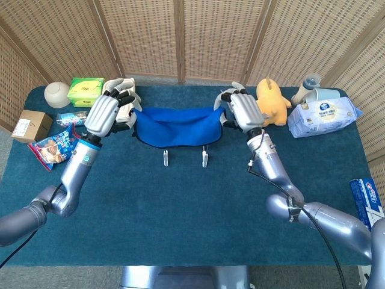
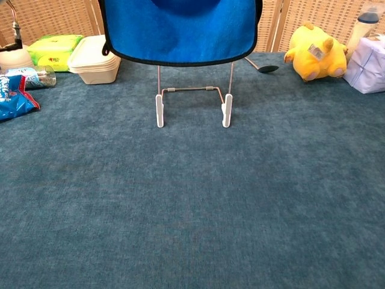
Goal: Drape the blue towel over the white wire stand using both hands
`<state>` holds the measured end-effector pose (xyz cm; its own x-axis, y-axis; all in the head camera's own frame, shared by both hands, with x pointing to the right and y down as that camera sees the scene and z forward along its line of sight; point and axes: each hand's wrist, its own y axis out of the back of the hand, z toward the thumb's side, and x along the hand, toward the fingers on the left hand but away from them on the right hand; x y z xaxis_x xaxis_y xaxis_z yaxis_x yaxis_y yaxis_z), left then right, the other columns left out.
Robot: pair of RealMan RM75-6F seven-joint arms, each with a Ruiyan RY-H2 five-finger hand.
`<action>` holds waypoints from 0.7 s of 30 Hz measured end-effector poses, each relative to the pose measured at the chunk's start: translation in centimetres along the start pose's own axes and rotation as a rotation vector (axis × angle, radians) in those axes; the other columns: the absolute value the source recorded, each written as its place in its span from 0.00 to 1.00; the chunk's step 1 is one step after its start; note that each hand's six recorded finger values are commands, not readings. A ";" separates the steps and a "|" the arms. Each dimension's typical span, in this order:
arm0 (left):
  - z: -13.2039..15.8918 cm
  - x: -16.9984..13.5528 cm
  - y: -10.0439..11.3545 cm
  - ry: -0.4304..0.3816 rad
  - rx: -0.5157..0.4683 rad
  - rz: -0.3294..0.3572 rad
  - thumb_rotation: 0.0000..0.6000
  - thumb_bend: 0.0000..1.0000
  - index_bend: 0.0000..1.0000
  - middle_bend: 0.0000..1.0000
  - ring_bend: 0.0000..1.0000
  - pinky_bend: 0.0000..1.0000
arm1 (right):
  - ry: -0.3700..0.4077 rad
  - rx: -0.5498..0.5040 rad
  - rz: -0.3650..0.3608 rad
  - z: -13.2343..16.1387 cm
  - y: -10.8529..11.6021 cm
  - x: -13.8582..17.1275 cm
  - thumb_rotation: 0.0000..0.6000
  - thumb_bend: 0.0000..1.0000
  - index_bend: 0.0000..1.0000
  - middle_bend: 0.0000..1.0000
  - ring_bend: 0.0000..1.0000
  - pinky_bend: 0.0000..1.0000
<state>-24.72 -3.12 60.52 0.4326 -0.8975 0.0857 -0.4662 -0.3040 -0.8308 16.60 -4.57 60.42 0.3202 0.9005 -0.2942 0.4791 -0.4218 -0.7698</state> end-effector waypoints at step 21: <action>-0.3 -0.6 -2.0 0.007 -0.011 -0.033 1.00 0.61 0.84 0.44 0.21 0.10 | -0.030 0.008 0.015 -1.7 -0.8 0.6 1.00 0.53 0.97 0.47 0.29 0.12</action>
<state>-24.26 -2.11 62.35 0.4426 -0.8891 0.1165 -0.4604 -0.3368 -0.8213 17.77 -3.86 61.85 0.3024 0.8969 -0.3227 0.4681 -0.4347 -0.7694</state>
